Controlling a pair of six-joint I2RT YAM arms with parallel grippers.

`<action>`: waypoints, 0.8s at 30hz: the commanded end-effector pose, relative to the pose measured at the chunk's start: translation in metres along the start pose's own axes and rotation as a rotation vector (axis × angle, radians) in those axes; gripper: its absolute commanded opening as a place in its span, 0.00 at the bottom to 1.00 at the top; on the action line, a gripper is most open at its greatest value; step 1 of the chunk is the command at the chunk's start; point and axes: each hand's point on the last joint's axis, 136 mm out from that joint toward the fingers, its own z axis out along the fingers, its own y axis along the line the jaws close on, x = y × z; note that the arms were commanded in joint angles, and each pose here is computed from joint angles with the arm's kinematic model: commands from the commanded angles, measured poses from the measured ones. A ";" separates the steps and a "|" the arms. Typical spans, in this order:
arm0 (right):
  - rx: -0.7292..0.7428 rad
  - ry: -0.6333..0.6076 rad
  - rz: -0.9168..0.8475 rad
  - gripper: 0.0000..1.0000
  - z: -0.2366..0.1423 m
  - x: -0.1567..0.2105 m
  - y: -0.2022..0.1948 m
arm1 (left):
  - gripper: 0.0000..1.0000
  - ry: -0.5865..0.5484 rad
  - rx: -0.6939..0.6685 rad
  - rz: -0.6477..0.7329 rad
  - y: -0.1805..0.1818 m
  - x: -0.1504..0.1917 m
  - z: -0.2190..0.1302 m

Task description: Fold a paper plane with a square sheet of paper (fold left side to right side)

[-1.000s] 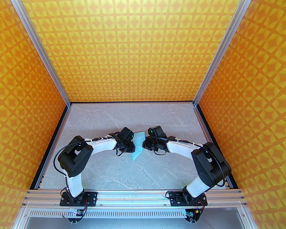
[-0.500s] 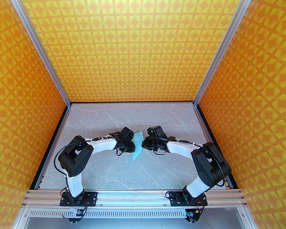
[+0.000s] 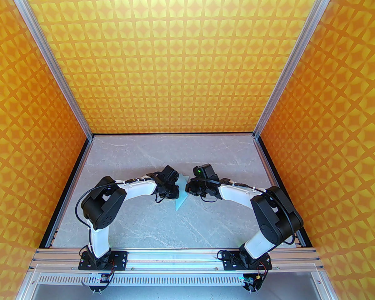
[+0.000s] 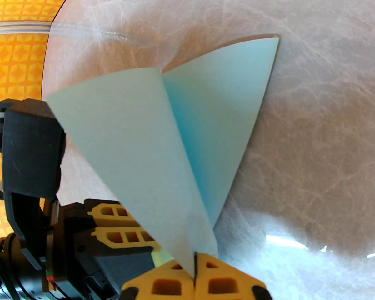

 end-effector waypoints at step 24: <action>0.089 -0.025 0.044 0.00 0.000 -0.004 -0.016 | 0.23 0.012 -0.149 0.002 0.027 0.017 -0.024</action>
